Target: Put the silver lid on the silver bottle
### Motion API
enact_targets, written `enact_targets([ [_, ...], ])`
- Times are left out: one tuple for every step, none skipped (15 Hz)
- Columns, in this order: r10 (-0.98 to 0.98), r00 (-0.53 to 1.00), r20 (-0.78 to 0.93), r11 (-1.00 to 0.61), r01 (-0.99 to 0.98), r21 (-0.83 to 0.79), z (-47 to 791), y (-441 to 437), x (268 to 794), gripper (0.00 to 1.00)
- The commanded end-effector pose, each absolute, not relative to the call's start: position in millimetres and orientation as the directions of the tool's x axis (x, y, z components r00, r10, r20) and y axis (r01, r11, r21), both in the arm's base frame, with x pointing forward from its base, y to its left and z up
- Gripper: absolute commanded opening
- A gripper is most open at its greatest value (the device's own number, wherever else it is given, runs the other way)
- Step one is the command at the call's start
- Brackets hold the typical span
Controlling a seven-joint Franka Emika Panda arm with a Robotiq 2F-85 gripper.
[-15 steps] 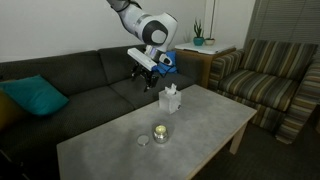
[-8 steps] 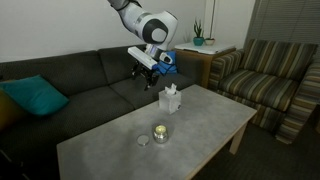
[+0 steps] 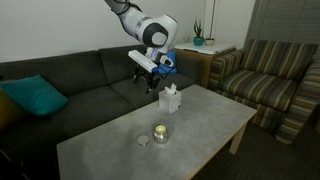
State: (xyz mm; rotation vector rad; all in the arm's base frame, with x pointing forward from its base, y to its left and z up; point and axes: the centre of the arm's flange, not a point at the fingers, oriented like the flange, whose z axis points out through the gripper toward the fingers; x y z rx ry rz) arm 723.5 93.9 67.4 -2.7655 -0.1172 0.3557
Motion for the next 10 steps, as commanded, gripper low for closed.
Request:
enact_targets([
  [0.053,0.968,-0.246,-0.957,-0.021,-0.289,50,93,716,1.00],
  [0.038,0.968,-0.250,-0.960,-0.034,-0.278,44,94,715,1.00],
  [0.026,0.966,-0.256,-0.962,-0.046,-0.270,37,94,713,1.00],
  [0.011,0.966,-0.259,-0.964,-0.058,-0.259,29,94,712,1.00],
  [0.003,0.964,-0.264,-0.966,-0.065,-0.251,22,94,710,1.00],
  [-0.004,0.964,-0.267,-0.968,-0.071,-0.243,15,93,708,1.00],
  [-0.014,0.963,-0.270,-0.969,-0.080,-0.234,7,92,707,1.00],
  [-0.031,0.962,-0.270,-0.970,-0.093,-0.222,1,91,706,1.00],
  [-0.046,0.962,-0.271,-0.972,-0.105,-0.208,-6,89,704,1.00],
  [-0.060,0.961,-0.271,-0.974,-0.116,-0.197,-12,88,703,1.00],
])
